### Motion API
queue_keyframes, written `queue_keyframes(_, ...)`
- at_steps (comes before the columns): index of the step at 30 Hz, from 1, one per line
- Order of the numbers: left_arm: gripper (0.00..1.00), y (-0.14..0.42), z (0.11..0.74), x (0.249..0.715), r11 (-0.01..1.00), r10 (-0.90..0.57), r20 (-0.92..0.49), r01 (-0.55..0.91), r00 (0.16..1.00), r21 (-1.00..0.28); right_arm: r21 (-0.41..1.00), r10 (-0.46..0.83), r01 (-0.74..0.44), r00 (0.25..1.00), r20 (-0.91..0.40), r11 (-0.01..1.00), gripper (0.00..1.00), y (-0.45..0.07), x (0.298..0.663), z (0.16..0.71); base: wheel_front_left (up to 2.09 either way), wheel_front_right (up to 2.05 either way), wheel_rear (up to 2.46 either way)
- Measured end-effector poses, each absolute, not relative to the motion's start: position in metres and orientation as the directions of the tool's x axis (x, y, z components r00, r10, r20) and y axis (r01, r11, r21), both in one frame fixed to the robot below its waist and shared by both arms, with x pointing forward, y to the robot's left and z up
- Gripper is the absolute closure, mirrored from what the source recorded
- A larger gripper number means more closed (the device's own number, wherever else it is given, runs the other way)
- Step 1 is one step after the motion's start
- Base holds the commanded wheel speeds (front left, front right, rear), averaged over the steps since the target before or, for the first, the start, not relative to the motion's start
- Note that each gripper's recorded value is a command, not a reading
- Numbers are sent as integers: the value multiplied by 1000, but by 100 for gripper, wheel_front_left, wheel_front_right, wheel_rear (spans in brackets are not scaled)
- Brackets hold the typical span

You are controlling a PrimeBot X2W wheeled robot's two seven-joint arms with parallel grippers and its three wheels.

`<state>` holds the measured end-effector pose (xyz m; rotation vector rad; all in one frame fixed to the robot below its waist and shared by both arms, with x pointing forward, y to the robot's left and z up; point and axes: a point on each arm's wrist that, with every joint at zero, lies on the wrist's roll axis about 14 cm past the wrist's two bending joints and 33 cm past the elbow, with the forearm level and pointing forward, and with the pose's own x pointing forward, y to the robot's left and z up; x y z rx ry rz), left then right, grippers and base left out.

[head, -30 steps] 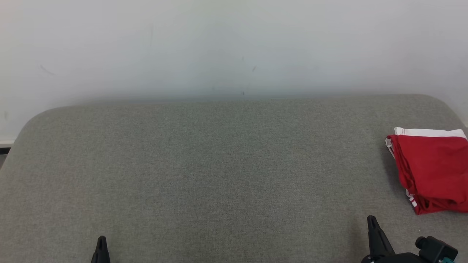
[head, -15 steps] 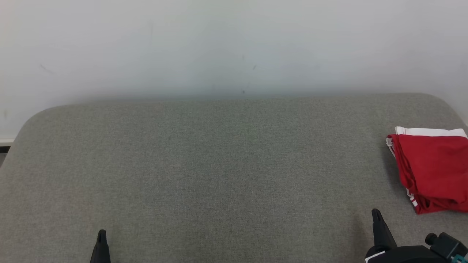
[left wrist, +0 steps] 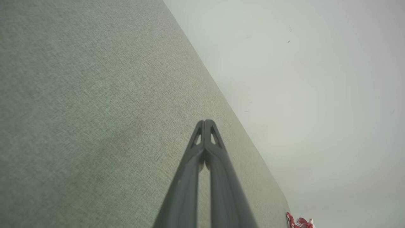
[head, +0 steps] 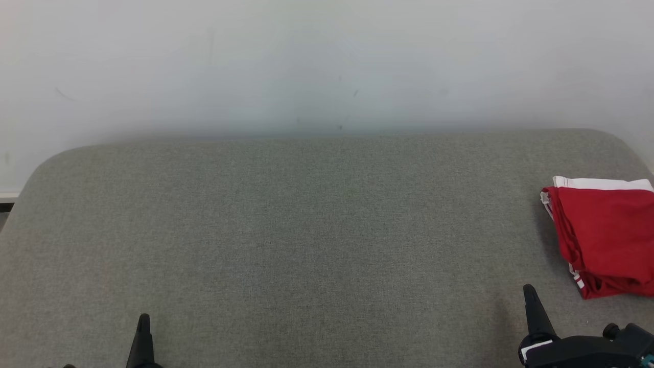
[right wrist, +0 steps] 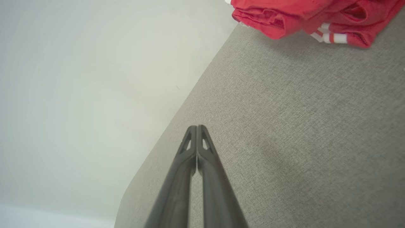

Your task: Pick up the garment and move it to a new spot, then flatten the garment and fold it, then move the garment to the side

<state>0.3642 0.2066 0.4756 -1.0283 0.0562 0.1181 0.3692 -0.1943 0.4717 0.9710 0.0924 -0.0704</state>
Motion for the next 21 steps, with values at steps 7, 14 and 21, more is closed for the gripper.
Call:
queue_keyframes(7, 100, 206, 478, 367, 457, 65, -99, -117, 993, -881, 857, -18, 101, 994, -107, 506, 100, -195, 371, 474, 0, 0, 0)
queue_keyframes(14, 100, 205, 481, 370, 398, 58, -91, -107, 994, -911, 892, -17, 97, 995, -100, 442, 100, -196, 373, 477, 0, 0, 0)
queue_keyframes(21, 100, 204, 483, 372, 340, 47, -86, -97, 995, -935, 921, -15, 88, 996, -89, 379, 100, -197, 375, 481, 0, 0, 0)
